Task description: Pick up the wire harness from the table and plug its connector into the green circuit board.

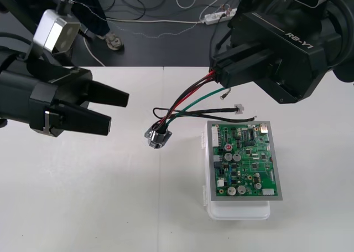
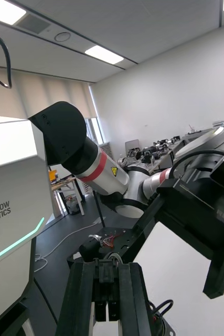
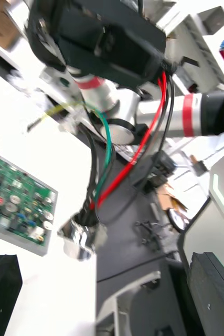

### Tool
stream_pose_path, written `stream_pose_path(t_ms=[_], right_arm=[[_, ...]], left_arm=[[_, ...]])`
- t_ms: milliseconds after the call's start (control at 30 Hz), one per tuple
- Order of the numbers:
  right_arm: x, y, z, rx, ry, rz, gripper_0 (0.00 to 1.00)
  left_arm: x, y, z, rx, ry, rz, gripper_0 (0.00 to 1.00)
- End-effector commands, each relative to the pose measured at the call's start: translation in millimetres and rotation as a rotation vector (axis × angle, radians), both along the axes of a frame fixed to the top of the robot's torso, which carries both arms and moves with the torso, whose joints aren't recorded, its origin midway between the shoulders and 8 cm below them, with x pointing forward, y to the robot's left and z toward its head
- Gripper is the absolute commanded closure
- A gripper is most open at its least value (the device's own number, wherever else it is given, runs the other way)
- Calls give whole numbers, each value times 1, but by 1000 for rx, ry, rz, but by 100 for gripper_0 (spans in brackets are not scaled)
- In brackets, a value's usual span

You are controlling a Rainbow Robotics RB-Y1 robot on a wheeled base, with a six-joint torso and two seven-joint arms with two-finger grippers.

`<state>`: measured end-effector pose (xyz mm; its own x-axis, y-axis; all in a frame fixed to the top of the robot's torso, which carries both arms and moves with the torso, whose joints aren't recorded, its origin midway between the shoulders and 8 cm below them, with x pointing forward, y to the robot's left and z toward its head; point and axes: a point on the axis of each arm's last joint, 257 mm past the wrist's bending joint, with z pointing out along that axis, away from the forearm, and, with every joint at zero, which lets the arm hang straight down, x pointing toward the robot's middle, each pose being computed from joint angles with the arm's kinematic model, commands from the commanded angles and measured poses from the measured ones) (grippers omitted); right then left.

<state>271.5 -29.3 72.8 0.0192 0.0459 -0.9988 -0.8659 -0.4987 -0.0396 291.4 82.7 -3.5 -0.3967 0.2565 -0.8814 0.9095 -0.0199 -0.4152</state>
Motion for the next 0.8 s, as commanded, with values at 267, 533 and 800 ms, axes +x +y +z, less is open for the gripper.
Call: stream_pose_path(t_ms=[267, 533, 800], right_arm=[[13, -19, -6, -9, -69, -86, 100], [29, -22, 11, 67, -143, -322, 100], [27, -17, 12, 119, -97, -429, 100]], left_arm=[[26, -16, 79, -132, -290, 169, 7], [36, -24, 98, -189, -365, 234, 7], [45, -36, 100, -250, -420, 262, 7]])
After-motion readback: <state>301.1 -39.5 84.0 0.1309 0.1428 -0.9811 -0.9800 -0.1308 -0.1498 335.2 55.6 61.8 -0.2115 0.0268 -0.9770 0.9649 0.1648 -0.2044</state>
